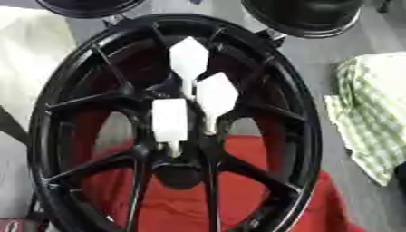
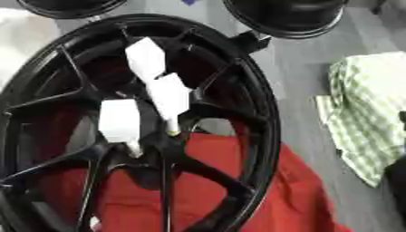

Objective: Pull the pin out of the wheel hub.

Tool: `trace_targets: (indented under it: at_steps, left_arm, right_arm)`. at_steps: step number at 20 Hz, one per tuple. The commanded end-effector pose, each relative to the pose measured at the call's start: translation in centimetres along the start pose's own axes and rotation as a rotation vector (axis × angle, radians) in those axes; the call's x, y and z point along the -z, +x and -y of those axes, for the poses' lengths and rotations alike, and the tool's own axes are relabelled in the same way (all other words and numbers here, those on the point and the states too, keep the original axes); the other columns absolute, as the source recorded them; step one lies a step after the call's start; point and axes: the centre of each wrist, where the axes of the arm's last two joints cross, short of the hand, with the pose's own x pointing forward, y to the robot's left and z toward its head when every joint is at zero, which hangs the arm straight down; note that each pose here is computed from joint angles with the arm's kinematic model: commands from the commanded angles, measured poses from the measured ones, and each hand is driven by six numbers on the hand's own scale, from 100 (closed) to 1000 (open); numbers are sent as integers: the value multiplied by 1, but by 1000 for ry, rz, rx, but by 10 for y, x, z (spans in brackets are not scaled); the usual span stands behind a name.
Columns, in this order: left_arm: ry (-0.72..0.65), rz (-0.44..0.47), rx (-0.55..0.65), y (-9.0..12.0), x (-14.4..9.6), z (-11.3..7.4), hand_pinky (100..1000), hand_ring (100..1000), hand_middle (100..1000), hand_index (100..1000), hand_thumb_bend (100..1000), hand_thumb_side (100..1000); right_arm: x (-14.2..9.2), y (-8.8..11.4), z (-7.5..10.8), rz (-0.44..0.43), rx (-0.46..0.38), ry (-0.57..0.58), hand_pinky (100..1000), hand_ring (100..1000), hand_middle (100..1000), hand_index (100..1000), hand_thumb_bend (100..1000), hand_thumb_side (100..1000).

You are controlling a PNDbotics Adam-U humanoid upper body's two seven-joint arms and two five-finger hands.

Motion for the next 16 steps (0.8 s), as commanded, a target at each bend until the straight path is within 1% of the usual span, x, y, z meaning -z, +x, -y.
trace_targets:
  at_steps: [1, 7, 9, 13, 16]
  left_arm:
    - [-4, 33, 1, 7, 3, -2, 760, 580, 662, 674, 100, 822]
    - [-3, 40, 1, 8, 4, -2, 760, 579, 662, 674, 100, 819]
    - [1, 39, 1, 7, 3, -3, 759, 576, 657, 671, 100, 814]
    - [3, 45, 4, 7, 3, -4, 760, 576, 657, 670, 100, 808]
    - [-2, 46, 8, 7, 3, -4, 761, 576, 657, 670, 100, 808]
  right_arm:
    - [3, 7, 4, 31, -17, 4, 876, 768, 565, 704, 100, 333]
    - [3, 7, 5, 36, -22, 8, 877, 773, 572, 707, 100, 333]
    - [7, 10, 9, 63, -45, 27, 884, 784, 584, 716, 100, 311]
    - [19, 22, 23, 177, -147, 132, 882, 789, 593, 728, 100, 299]
    - [31, 34, 35, 287, -248, 230, 876, 790, 601, 731, 100, 245]
